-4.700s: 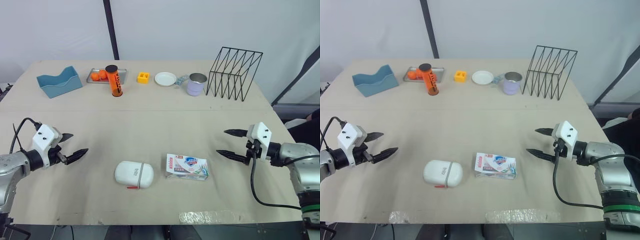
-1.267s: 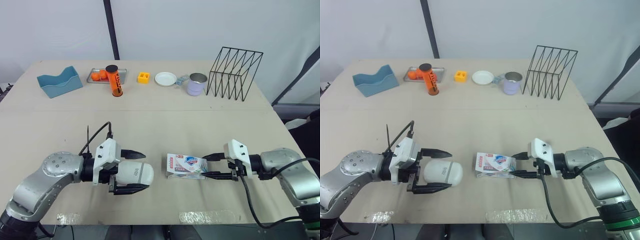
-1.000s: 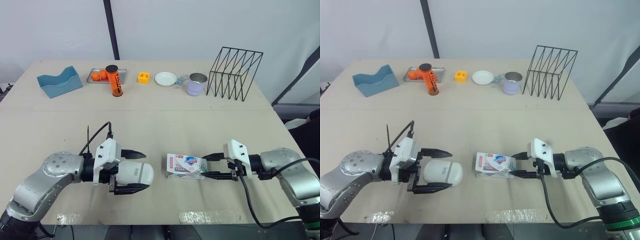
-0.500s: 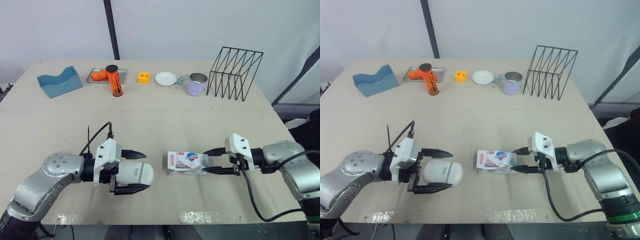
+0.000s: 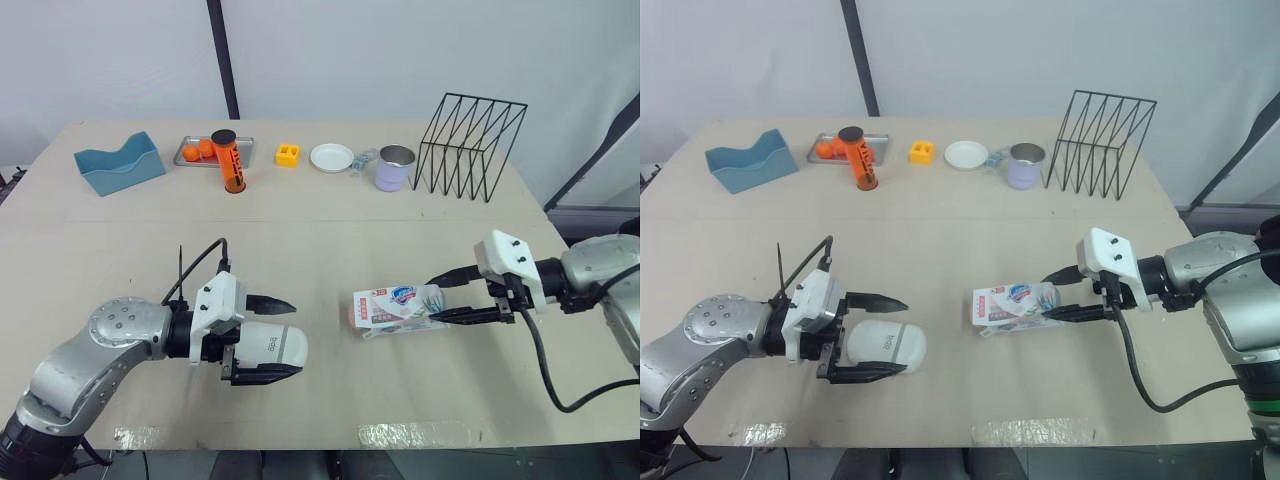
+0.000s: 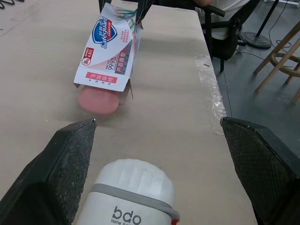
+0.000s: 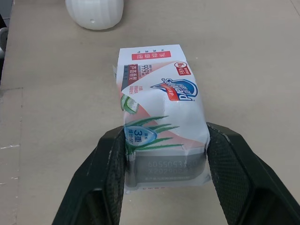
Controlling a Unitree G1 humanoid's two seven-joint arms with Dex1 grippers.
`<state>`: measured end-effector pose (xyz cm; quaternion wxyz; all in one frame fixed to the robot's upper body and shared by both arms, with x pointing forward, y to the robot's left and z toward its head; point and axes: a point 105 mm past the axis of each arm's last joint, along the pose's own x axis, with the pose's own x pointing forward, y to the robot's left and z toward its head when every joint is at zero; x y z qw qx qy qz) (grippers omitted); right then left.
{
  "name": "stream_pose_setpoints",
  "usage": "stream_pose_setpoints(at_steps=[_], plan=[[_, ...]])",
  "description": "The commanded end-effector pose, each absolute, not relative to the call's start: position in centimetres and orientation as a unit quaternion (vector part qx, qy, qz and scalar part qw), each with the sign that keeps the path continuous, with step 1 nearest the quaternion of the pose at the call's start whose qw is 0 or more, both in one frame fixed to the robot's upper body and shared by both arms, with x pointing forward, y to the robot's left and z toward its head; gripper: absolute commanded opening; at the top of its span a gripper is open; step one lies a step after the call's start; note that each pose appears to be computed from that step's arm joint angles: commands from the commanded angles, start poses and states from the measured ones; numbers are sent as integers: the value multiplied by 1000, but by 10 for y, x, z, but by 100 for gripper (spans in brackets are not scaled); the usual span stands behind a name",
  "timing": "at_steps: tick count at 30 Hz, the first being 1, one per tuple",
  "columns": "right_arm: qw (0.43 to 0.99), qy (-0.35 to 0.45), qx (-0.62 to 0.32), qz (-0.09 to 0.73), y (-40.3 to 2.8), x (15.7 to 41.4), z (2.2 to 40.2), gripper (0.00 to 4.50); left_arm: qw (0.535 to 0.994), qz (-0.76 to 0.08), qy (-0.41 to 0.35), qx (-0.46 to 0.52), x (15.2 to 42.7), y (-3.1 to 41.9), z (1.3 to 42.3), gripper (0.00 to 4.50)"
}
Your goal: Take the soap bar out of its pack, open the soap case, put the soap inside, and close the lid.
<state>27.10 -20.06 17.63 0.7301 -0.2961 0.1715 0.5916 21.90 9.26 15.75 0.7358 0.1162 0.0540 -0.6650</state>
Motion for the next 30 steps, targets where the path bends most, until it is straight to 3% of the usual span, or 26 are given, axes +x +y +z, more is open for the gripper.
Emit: stream_pose_setpoints(at_steps=[1,7,18,25,30], plan=[[728,157,-318,587,-203,270,194,257,724,-678,43,120,214,87,164,450],[740,167,-318,569,-220,271,198,257,724,-678,44,121,215,88,164,450],[819,181,-268,474,-284,275,199,257,724,-677,48,124,217,91,164,450],[901,121,-209,360,-318,291,198,257,720,-681,45,125,219,89,164,450],[930,95,-183,306,-326,294,179,257,720,-681,43,124,220,89,165,450]])
